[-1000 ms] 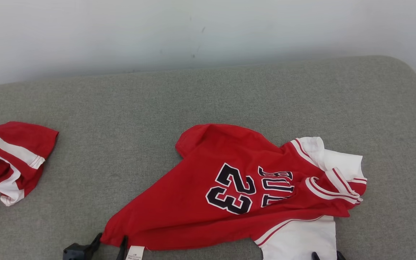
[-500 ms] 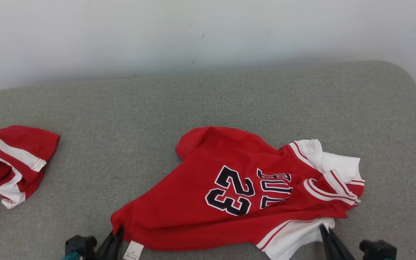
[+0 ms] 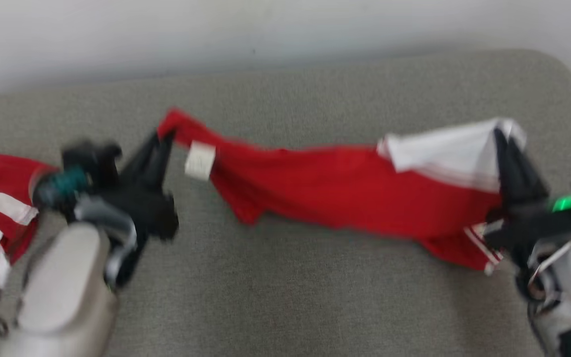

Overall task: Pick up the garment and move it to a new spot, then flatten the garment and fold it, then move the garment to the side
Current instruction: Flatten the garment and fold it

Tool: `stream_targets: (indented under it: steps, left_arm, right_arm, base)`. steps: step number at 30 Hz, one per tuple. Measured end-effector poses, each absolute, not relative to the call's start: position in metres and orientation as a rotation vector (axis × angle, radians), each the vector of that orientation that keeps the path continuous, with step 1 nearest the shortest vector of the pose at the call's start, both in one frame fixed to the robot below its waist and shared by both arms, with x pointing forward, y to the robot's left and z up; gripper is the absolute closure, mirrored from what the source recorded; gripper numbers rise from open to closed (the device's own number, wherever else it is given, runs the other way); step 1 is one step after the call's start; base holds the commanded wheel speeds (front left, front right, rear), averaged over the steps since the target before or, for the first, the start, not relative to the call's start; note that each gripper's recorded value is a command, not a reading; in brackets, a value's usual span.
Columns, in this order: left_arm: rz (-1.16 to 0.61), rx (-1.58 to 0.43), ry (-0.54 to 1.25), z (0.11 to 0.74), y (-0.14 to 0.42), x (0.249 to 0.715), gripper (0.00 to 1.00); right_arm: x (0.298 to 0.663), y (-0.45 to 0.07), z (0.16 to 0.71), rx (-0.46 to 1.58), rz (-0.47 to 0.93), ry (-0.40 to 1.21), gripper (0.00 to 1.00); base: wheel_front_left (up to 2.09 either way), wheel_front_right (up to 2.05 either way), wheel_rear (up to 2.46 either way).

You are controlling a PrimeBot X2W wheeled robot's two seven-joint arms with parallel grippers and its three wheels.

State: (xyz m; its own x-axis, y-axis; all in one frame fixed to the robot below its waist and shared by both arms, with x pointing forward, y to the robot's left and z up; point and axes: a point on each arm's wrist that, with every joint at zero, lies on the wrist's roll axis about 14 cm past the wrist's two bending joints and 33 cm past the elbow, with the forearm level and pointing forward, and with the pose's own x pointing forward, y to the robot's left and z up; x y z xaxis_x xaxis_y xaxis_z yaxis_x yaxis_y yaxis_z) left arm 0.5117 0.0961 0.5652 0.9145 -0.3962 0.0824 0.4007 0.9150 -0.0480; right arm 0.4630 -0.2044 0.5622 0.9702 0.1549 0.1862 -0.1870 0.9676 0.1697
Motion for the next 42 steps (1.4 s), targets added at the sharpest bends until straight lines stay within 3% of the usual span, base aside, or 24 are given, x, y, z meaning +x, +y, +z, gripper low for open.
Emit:
stream_targets:
  steps: [14, 22, 30, 42]
  left_arm:
    - [-0.404, -0.212, -0.257, 0.704, 0.087, 0.653, 1.00]
    - [-0.368, -0.104, -0.322, 0.737, 0.090, 0.713, 1.00]
    - [-0.309, -0.084, -0.365, 0.767, 0.096, 0.743, 1.00]
    - [-0.290, -0.096, -0.363, 0.767, 0.092, 0.759, 1.00]
  right_arm:
    - [0.606, -0.210, 0.717, 0.108, 0.242, -0.446, 1.00]
    - [0.666, -0.197, 0.787, -0.020, 0.250, -0.546, 1.00]
    - [0.693, -0.203, 0.829, -0.103, 0.183, -0.584, 1.00]
    - [0.717, -0.211, 0.818, -0.090, 0.139, -0.529, 1.00]
  base:
    - [0.00, 0.00, 0.00]
    - [0.00, 0.00, 0.00]
    - [0.00, 0.00, 0.00]
    - [0.00, 0.00, 0.00]
